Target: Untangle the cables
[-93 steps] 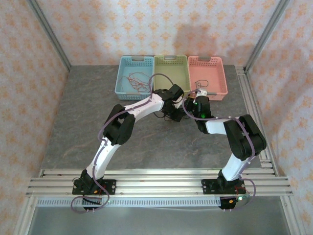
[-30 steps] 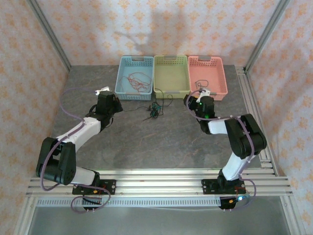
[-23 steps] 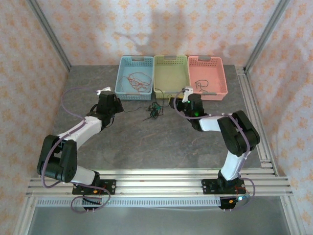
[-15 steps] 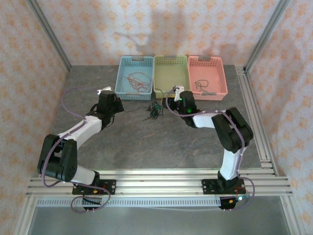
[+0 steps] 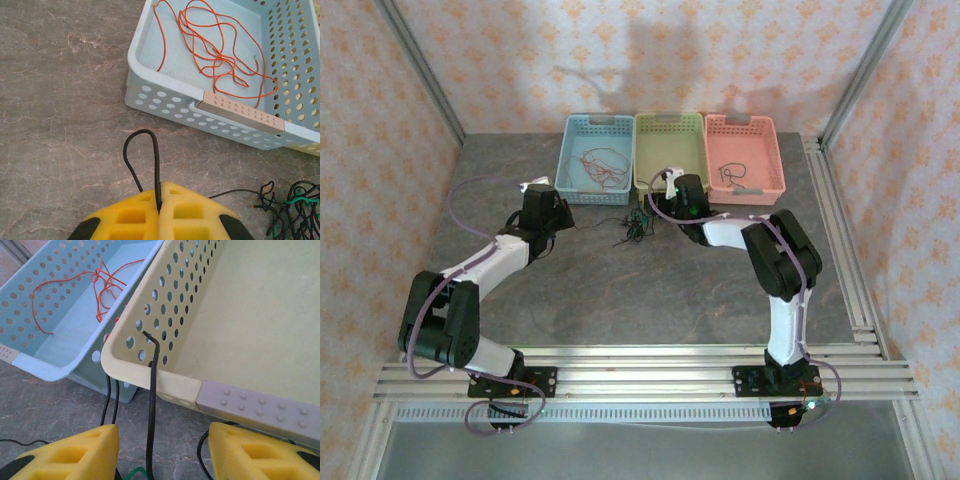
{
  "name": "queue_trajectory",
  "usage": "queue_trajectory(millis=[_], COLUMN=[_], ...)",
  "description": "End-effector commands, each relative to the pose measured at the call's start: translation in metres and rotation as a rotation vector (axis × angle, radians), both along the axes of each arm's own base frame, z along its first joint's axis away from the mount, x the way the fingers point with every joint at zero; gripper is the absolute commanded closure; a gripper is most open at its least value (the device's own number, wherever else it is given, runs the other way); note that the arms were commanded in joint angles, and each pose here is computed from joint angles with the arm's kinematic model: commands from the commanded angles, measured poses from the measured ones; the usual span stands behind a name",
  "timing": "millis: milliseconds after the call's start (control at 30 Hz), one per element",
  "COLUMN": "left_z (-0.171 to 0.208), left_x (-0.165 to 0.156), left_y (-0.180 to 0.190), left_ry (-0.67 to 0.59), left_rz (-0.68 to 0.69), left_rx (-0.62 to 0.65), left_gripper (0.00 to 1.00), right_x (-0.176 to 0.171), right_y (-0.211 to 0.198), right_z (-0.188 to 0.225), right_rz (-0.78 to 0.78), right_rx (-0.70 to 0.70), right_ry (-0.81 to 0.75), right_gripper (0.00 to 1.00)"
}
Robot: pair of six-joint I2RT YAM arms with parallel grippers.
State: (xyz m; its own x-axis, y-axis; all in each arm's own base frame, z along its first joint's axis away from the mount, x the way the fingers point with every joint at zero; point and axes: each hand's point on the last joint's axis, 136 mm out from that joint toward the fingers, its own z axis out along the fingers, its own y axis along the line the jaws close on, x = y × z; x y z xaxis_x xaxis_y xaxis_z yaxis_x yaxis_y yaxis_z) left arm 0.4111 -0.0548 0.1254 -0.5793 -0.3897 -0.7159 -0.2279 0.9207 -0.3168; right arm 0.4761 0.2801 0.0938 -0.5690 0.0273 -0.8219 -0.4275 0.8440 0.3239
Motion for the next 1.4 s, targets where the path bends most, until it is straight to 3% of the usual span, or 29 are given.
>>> queue_trajectory(millis=[0, 133, 400, 633, 833, 1167, 1367], left_z=[0.012, 0.011, 0.010, 0.010, 0.010, 0.009, 0.011], left_x=[0.009, 0.008, 0.008, 0.007, 0.006, 0.006, -0.006], left_y=[-0.005, -0.005, -0.003, 0.000, 0.001, 0.003, 0.032], left_ry=[-0.032, -0.029, -0.023, -0.020, -0.021, -0.015, -0.012], left_rz=[-0.018, -0.015, -0.007, 0.007, 0.014, 0.021, 0.156], left_rx=[0.000, -0.001, 0.005, 0.012, 0.016, 0.021, 0.077], left_gripper=[1.00, 1.00, 1.00, 1.00, 1.00, 1.00, 1.00], right_x=[0.008, 0.011, -0.002, -0.013, -0.004, 0.023, 0.014], right_y=[0.004, 0.013, 0.005, -0.011, -0.036, -0.055, -0.088], right_z=[-0.008, -0.008, 0.016, 0.073, 0.124, 0.147, 0.175], right_rz=[-0.010, 0.006, 0.015, 0.026, -0.035, -0.103, -0.178], right_rx=[-0.041, -0.032, -0.016, 0.022, 0.098, 0.154, 0.149], right_ry=[0.020, 0.019, -0.063, -0.136, -0.188, -0.183, -0.227], right_gripper=[0.53, 0.73, 1.00, 1.00, 1.00, 1.00, 1.00])
